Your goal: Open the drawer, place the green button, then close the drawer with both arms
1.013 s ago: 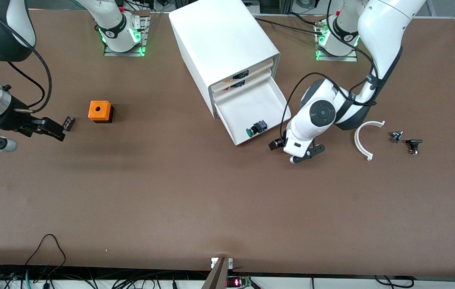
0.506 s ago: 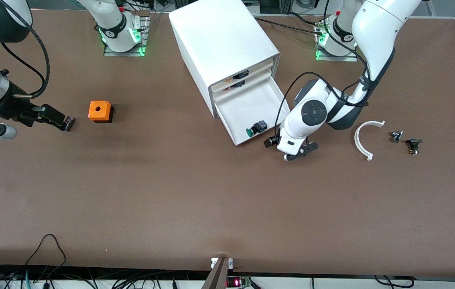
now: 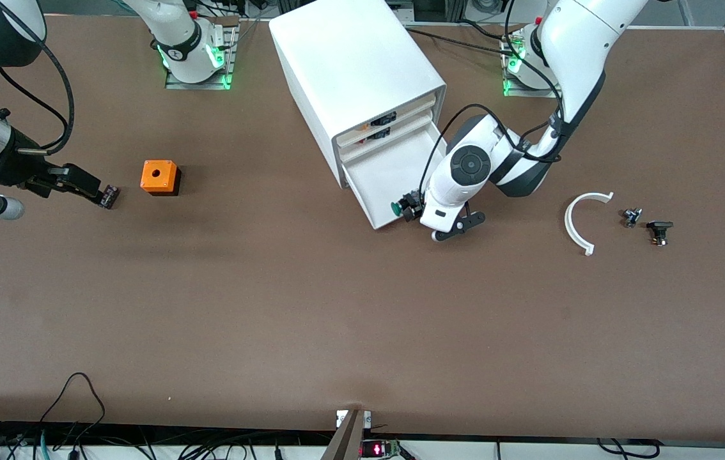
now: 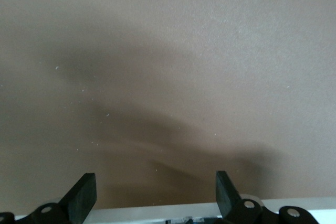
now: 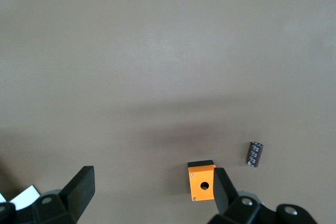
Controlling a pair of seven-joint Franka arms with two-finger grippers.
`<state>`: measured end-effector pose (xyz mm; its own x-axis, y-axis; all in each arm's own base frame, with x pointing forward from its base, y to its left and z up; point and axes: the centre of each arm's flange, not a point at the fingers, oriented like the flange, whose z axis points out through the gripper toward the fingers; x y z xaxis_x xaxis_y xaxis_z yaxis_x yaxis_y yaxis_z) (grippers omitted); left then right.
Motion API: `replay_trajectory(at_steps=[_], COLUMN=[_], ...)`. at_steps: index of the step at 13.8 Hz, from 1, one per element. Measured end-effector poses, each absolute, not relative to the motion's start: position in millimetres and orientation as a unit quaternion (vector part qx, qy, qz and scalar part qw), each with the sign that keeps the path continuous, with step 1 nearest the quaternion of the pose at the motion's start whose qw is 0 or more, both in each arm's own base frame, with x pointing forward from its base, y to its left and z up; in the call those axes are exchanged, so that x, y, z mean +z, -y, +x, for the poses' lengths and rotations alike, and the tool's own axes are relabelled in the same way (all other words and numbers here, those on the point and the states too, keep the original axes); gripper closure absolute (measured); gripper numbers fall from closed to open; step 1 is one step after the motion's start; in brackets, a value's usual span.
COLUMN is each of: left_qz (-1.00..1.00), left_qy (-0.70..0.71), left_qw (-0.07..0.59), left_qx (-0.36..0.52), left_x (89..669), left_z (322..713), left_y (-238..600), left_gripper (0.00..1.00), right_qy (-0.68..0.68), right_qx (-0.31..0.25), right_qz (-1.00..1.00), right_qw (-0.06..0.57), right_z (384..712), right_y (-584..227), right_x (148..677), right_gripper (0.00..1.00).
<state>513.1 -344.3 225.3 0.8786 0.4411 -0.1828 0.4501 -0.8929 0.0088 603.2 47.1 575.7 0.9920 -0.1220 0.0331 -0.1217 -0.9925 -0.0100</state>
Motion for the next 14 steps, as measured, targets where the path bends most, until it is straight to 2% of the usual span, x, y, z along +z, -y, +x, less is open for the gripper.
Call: replay_trajectory(at_steps=[10, 14], left_qz=[0.975, 0.97], left_qy=[-0.147, -0.152], left_qw=[-0.006, -0.002], left_qx=[-0.166, -0.187], left_x=[228, 232], left_z=[419, 409], left_y=[421, 429], left_gripper=[0.0, 0.0], right_qy=[-0.06, -0.058], right_qx=[-0.032, -0.032], right_qz=[-0.998, -0.998], right_qw=[0.006, 0.007], right_z=[604, 604], right_y=[-48, -50], right_x=[592, 592], right_gripper=[0.0, 0.0])
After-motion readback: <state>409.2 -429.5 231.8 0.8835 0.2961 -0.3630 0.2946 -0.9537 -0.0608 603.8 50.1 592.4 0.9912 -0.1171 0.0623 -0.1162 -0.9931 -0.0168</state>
